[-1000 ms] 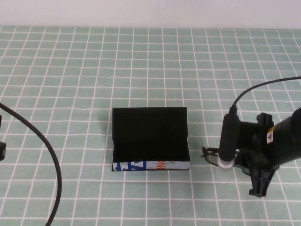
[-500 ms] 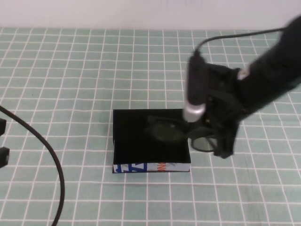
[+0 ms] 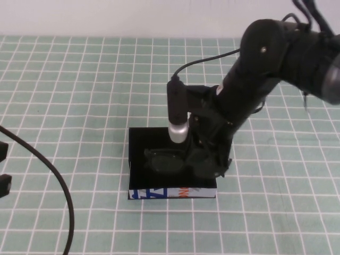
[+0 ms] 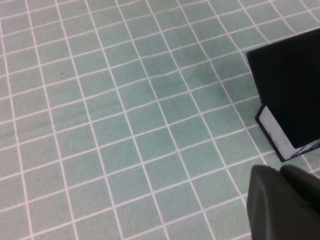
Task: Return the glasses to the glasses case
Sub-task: Place the glasses in the glasses case
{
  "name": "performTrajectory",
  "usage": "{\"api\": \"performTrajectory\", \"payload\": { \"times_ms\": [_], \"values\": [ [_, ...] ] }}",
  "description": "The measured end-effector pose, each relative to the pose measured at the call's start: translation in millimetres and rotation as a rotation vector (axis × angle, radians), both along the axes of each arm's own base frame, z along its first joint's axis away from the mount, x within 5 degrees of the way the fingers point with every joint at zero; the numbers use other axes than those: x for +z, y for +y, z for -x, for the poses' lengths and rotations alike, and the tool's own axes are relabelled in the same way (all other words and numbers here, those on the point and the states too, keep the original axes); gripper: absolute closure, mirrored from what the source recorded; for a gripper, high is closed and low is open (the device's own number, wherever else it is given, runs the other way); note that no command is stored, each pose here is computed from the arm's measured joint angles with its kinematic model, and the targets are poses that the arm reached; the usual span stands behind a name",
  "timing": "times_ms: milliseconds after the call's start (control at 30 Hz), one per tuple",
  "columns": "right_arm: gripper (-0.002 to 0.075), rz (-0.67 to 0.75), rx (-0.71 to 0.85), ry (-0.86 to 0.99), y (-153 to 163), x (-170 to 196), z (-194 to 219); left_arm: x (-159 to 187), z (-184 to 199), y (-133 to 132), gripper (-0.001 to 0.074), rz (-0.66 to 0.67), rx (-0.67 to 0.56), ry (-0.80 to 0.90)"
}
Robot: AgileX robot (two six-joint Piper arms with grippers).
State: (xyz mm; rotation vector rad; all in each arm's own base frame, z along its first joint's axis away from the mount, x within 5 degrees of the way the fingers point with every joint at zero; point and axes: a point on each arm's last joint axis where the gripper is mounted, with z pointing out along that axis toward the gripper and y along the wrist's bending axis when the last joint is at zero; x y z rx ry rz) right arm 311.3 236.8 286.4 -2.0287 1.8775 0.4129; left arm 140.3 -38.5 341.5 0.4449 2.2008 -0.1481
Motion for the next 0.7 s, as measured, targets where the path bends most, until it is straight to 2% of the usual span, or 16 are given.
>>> {"api": "performTrajectory", "payload": {
  "times_ms": [700],
  "values": [
    [0.0727, 0.028, 0.001, 0.053, 19.6, -38.1, -30.0, -0.2, 0.3, -0.4, 0.0737, -0.003, -0.004, 0.002]
  ]
}}
